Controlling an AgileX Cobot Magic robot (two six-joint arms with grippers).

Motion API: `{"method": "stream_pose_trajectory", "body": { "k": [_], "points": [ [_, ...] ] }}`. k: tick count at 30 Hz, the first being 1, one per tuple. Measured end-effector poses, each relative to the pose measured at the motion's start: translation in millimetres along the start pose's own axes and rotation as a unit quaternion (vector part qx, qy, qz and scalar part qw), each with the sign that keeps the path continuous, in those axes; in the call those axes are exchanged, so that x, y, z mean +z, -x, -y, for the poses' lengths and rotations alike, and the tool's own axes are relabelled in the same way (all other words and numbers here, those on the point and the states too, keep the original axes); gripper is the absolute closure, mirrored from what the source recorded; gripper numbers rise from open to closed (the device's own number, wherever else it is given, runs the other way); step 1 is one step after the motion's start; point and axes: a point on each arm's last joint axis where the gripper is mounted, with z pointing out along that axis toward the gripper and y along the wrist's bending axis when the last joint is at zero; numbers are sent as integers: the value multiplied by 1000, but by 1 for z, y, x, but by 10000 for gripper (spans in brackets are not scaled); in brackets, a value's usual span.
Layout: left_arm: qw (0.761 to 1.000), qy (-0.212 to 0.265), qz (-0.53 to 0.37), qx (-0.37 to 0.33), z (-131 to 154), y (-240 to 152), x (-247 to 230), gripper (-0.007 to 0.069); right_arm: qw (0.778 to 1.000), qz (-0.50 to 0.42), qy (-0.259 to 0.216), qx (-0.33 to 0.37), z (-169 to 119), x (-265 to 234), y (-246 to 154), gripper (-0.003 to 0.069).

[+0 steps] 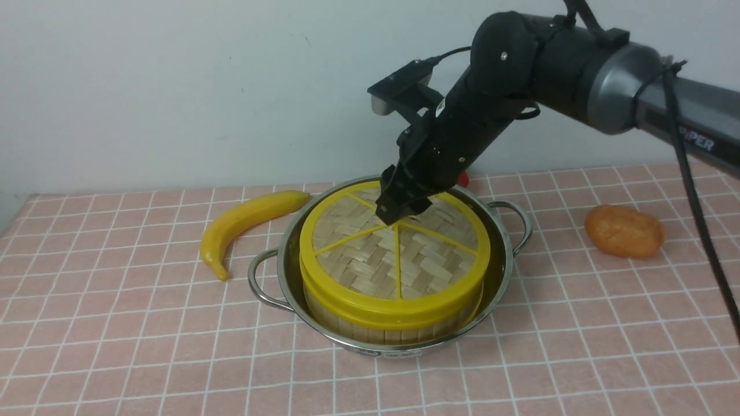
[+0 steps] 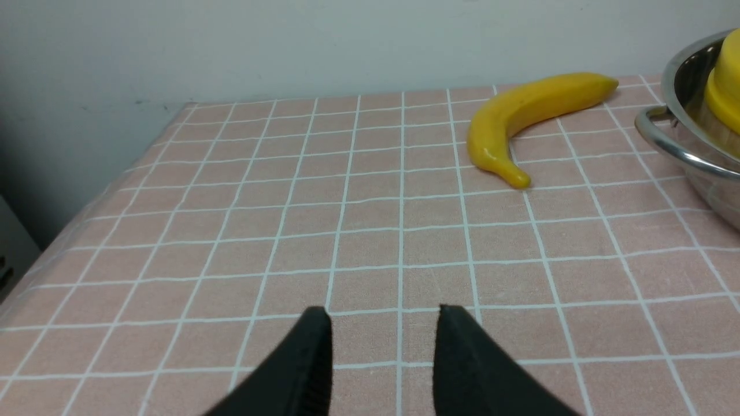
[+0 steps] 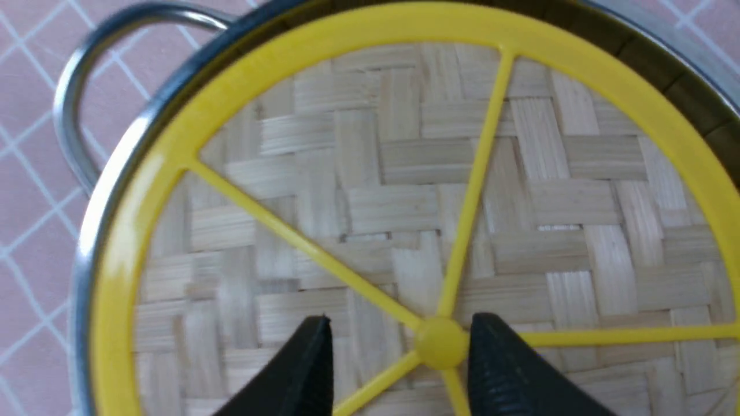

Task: Place the steamer in the pot on the pink tablecloth, and put the lid on the steamer.
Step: 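Place the bamboo steamer lid onto the steamer basket in the pot with the right gripper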

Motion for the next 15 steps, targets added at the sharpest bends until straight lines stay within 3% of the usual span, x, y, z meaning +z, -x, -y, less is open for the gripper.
{"method": "stream_pose_trajectory", "body": {
  "k": [6, 15],
  "points": [
    [1000, 0, 0, 0, 0, 0, 0, 382, 1000, -1, 14, -1, -4, -5, 0, 326],
    [1000, 0, 0, 0, 0, 0, 0, 382, 996, -25, -75, -35, 13, -2, -4, 330]
  ]
}}
